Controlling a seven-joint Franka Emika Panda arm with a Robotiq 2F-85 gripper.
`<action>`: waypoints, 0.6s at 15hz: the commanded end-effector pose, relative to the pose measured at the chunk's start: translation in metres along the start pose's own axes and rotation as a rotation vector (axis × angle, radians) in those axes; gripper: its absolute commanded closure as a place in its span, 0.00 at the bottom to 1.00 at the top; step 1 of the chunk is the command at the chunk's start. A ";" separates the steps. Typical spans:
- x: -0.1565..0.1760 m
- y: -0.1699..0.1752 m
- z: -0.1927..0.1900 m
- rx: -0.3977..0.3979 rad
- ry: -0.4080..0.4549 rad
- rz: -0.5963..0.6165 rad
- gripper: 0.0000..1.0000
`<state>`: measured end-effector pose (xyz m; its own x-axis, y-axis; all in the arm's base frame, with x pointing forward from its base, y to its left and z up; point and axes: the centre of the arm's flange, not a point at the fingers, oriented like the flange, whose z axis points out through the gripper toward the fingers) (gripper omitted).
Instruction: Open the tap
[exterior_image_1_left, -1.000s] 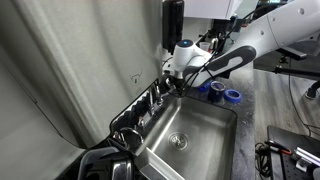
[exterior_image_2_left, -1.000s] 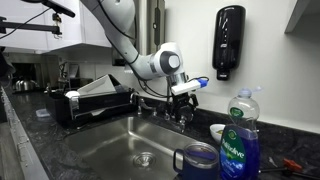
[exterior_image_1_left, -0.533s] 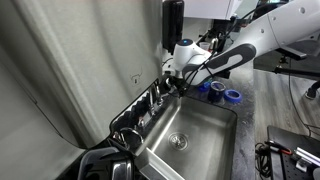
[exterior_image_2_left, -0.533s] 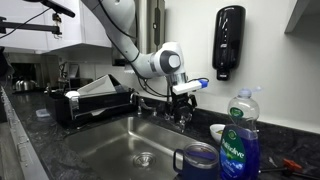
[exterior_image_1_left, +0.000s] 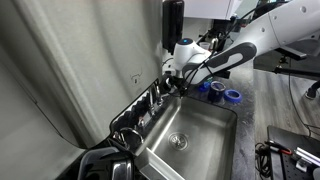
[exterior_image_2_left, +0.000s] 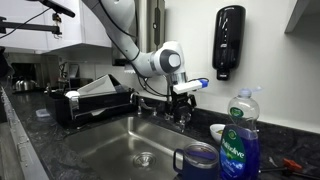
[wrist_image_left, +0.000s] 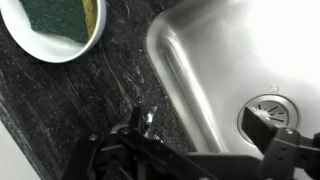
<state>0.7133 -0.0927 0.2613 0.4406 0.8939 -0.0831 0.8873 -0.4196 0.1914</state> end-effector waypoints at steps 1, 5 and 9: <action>-0.006 -0.018 -0.010 0.052 0.011 -0.032 0.00; -0.005 -0.027 -0.015 0.062 0.010 -0.022 0.00; -0.002 -0.036 -0.019 0.068 0.012 -0.029 0.00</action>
<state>0.7023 -0.0840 0.2644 0.4284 0.9001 -0.0789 0.8955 -0.4114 0.1697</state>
